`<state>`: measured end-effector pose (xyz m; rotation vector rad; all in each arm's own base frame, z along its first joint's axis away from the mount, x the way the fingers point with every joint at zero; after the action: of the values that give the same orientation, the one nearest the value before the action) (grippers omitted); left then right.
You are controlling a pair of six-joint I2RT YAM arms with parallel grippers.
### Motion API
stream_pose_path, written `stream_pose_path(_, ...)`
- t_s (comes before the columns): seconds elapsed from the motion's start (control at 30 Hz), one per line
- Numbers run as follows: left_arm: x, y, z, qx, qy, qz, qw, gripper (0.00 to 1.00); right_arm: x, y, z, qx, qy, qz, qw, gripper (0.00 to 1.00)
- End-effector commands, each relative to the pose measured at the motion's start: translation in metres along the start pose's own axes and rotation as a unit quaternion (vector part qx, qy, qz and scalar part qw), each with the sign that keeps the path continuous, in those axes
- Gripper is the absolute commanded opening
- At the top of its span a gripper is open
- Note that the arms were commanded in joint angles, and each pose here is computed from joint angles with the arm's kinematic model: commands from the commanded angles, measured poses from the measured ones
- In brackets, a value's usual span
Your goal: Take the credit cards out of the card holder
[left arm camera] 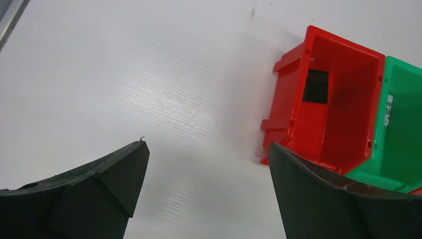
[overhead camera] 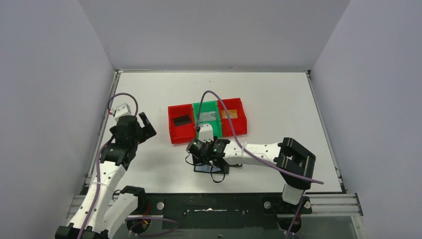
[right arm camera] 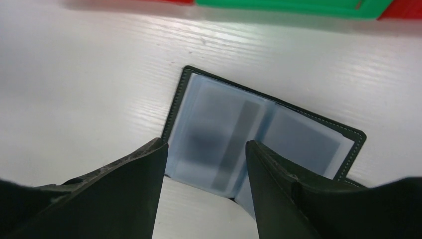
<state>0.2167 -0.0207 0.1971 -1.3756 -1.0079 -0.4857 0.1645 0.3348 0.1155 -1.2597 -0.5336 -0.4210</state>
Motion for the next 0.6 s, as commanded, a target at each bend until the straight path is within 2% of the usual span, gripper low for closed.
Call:
stream_pose_path(0.0,0.016,-0.001,-0.005,-0.015,-0.004,-0.030,0.999,0.93,0.006,0.002,-0.005,-0.056,0.034,-0.025,0.998,0.60)
stream_pose_path(0.3,0.015,0.000,-0.005,-0.017,-0.003,-0.029,0.999,0.92,-0.004,0.017,0.001,-0.036,0.015,0.010,0.999,0.60)
stream_pose_path(0.57,0.016,-0.001,-0.005,-0.017,-0.004,-0.031,0.999,0.92,-0.016,0.031,-0.008,-0.051,0.011,0.038,0.998,0.60)
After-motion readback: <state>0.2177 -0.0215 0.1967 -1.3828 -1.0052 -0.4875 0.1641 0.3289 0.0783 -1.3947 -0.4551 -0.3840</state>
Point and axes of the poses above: each gripper's point midway between its finger pads, its own y axis out along the fingers, its own z axis along the line the jaws close on, x = y × z, the point moved 6 cm from there along -y, back along the fingers, and after that the axes turned 9 degrees about y, right-handed, at the moved point
